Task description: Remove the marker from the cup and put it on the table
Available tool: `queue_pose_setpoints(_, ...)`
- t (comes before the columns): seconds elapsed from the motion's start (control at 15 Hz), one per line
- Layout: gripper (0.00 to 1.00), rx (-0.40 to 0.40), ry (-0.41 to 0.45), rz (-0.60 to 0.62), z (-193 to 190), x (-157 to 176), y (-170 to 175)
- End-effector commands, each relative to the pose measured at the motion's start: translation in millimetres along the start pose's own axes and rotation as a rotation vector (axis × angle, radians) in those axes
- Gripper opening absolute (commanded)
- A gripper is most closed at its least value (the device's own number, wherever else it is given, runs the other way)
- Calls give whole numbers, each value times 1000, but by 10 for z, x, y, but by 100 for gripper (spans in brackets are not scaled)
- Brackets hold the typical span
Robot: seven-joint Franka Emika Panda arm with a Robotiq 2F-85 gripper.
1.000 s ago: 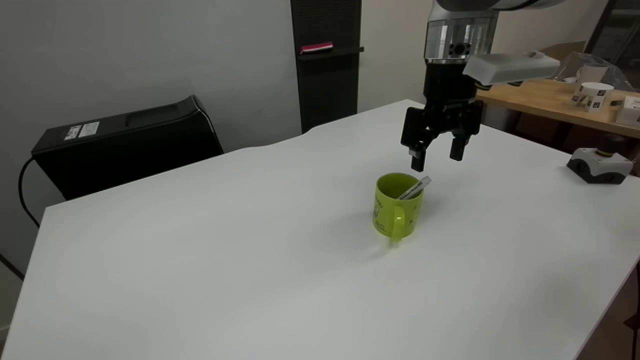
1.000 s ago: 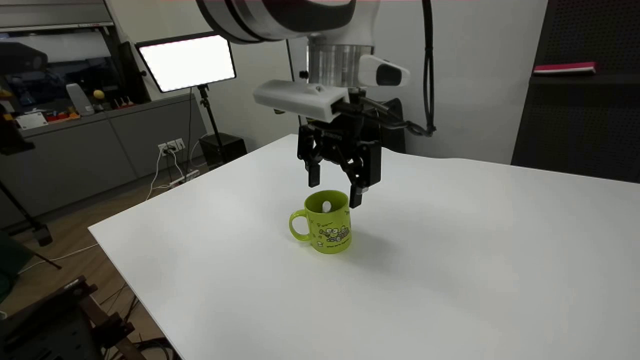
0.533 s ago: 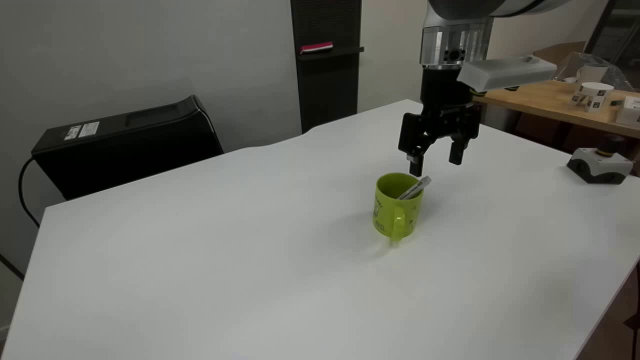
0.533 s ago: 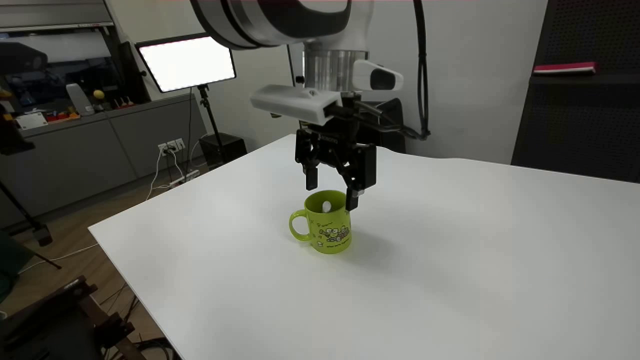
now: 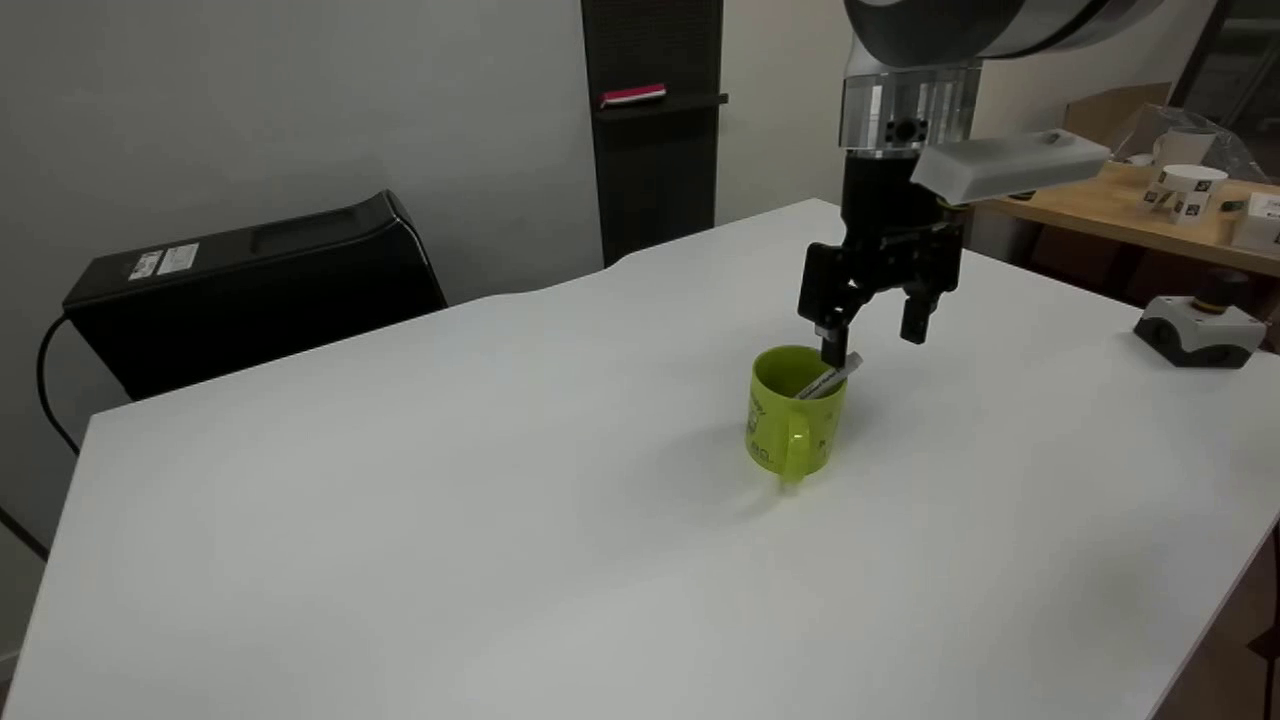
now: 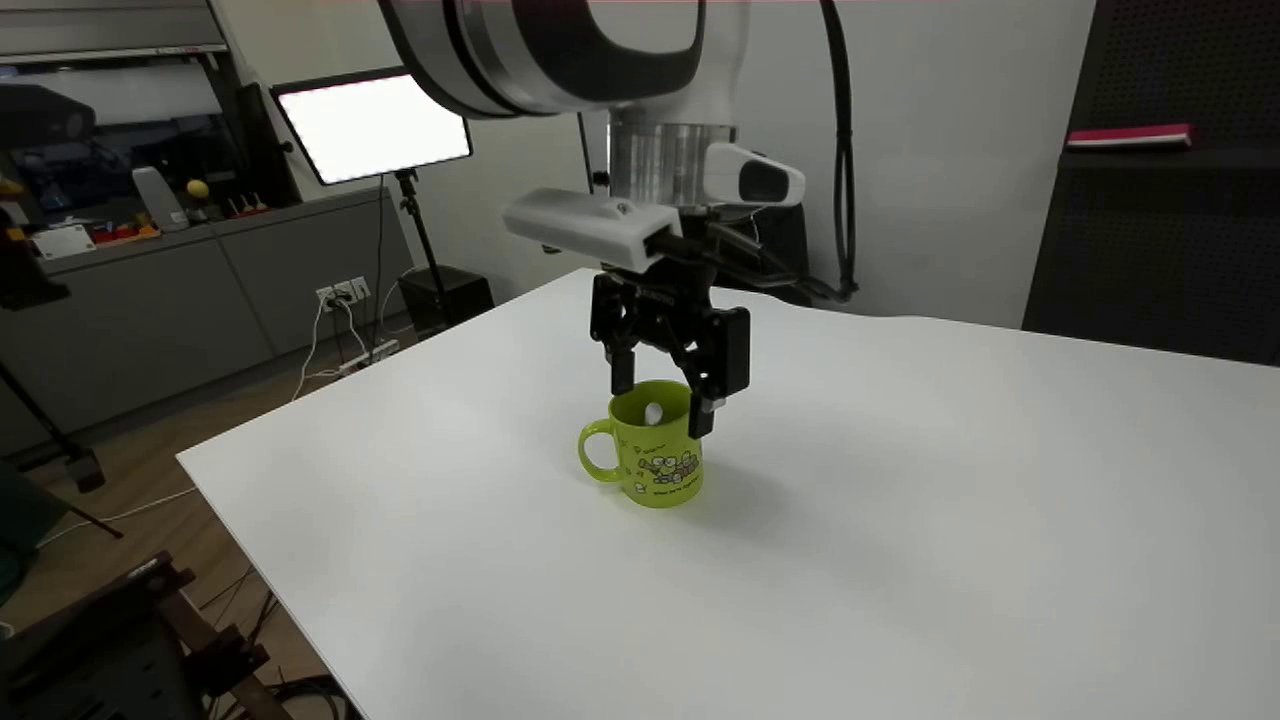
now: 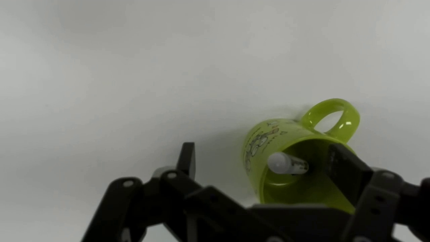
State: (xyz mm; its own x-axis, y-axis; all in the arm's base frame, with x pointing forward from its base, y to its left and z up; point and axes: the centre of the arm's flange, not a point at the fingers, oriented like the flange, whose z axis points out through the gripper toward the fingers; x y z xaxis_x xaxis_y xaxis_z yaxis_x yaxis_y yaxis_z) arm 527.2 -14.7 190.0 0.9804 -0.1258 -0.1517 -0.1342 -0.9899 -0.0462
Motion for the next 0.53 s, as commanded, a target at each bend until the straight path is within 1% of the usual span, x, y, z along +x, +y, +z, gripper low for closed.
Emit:
queue_pose_setpoints(0.0,74,-20,7,31,25,72,-43)
queue_pose_setpoints(0.47,25,-38,-4,28,84,68,-41)
